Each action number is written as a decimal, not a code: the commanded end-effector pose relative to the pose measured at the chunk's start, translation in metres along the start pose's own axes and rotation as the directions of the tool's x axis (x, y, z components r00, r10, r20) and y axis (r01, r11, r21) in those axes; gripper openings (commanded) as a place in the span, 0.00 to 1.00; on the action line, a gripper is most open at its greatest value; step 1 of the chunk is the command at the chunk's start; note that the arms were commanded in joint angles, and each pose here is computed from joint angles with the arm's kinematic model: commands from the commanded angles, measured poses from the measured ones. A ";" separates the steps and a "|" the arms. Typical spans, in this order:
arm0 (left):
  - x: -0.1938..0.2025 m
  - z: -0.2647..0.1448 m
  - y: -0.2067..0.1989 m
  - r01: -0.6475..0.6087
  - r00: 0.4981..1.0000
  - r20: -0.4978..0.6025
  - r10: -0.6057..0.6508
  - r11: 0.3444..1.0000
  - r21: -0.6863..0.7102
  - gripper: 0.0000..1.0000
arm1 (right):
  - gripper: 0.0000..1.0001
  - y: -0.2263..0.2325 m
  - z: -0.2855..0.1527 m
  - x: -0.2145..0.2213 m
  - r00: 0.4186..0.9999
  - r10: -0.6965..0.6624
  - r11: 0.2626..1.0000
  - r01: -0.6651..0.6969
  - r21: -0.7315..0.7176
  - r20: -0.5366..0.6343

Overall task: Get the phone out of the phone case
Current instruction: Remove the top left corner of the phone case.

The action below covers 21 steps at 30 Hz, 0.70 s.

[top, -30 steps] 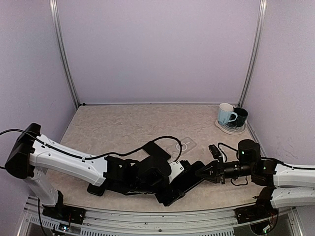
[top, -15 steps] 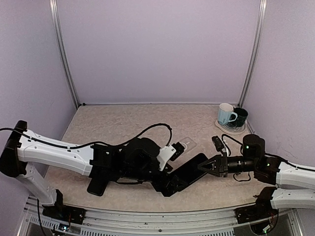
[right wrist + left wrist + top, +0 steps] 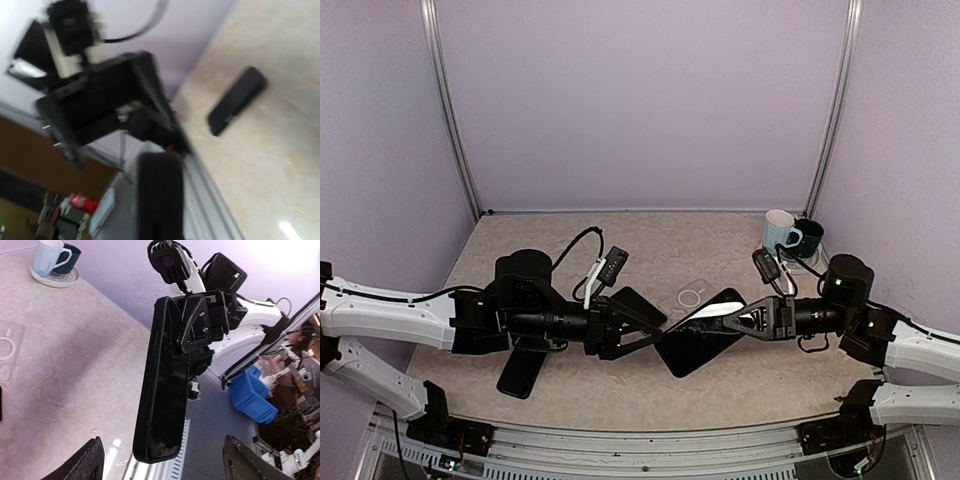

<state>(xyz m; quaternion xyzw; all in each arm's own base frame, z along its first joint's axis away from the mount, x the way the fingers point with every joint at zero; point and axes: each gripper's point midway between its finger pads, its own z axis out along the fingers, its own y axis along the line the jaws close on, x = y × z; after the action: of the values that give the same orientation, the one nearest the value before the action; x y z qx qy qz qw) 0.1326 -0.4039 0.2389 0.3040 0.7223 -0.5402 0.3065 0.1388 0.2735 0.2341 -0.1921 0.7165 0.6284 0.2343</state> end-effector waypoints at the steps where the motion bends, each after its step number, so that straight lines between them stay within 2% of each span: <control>1: -0.029 -0.015 -0.046 0.002 0.996 0.089 -0.023 0.974 0.228 0.77 | 0.00 0.075 -0.011 -0.030 0.976 -0.205 0.954 0.215 -0.212 0.068; 5: -0.034 -0.020 -0.067 0.000 0.996 0.088 -0.031 0.941 0.339 0.70 | 0.00 0.094 -0.016 -0.039 0.964 -0.243 0.936 0.261 -0.238 0.104; 9: -0.040 -0.028 -0.089 -0.006 0.996 0.085 -0.036 0.895 0.446 0.59 | 0.00 0.103 -0.016 -0.043 0.962 -0.251 0.925 0.270 -0.266 0.104; 21: -0.053 -0.030 -0.112 -0.030 0.999 0.045 0.007 0.847 0.530 0.28 | 0.00 0.121 -0.015 -0.059 0.951 -0.272 0.897 0.307 -0.318 0.150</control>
<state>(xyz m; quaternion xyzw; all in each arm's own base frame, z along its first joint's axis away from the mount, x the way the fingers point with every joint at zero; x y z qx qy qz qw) 0.0890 -0.4080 0.3259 0.3422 0.5811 -0.7002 0.2345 0.1168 0.2785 0.3310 -0.2877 0.5936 0.6978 0.2791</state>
